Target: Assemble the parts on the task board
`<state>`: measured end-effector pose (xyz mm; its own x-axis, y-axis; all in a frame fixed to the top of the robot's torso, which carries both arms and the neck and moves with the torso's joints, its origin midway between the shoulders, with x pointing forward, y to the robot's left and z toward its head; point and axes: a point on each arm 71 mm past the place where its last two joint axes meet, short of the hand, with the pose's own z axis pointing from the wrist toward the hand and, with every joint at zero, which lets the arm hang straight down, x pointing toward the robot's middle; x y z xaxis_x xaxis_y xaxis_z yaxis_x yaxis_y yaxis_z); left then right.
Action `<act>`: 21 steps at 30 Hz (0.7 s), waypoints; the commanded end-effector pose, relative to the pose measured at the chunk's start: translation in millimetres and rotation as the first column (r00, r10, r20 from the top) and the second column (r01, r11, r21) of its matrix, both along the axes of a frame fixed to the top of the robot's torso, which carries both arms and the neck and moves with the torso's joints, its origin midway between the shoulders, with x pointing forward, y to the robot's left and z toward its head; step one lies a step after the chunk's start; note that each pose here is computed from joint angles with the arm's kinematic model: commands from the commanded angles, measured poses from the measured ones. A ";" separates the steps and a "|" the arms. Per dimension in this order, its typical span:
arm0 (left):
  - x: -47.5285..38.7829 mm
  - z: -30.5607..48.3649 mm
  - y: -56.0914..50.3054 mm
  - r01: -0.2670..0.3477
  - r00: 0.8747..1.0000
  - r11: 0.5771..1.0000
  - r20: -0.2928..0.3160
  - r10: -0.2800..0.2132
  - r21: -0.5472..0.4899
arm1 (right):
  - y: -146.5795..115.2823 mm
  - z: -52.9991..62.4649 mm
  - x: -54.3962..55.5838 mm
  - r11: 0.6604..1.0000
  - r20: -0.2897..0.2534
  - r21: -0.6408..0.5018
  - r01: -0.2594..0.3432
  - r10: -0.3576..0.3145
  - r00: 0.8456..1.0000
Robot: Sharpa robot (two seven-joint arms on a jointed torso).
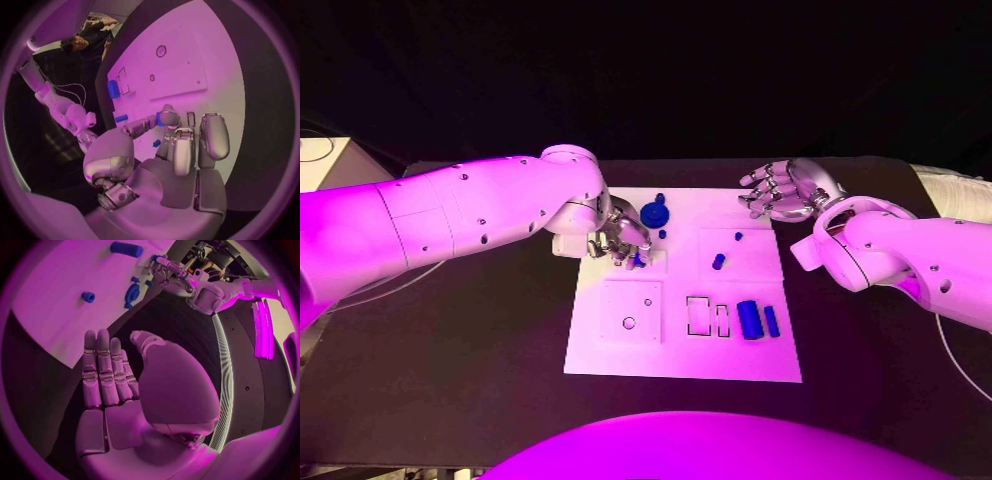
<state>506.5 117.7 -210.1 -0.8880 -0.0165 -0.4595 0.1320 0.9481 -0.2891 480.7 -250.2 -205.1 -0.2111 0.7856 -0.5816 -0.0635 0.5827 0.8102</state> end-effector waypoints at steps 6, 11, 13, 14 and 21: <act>2.7 1.0 3.8 -0.009 1.000 1.000 0.028 0.009 0.012 | 0.6 0.0 -0.2 1.000 0.000 0.004 -0.010 0.010 1.000; 2.6 1.1 6.3 -0.017 0.999 1.000 0.036 0.016 0.012 | 1.0 0.0 -0.3 1.000 0.001 0.006 -0.011 0.011 1.000; 2.2 1.0 7.3 -0.019 0.999 1.000 0.034 0.019 0.010 | 1.1 0.0 -0.3 1.000 0.001 0.006 -0.011 0.011 1.000; 2.1 1.0 7.7 -0.020 0.999 1.000 0.033 0.020 0.009 | 1.1 0.0 -0.3 1.000 0.001 0.006 -0.011 0.011 1.000; 1.8 0.9 10.0 -0.029 0.999 1.000 0.025 0.029 0.001 | 1.3 -0.2 -0.5 1.000 -0.002 0.008 -0.018 0.018 1.000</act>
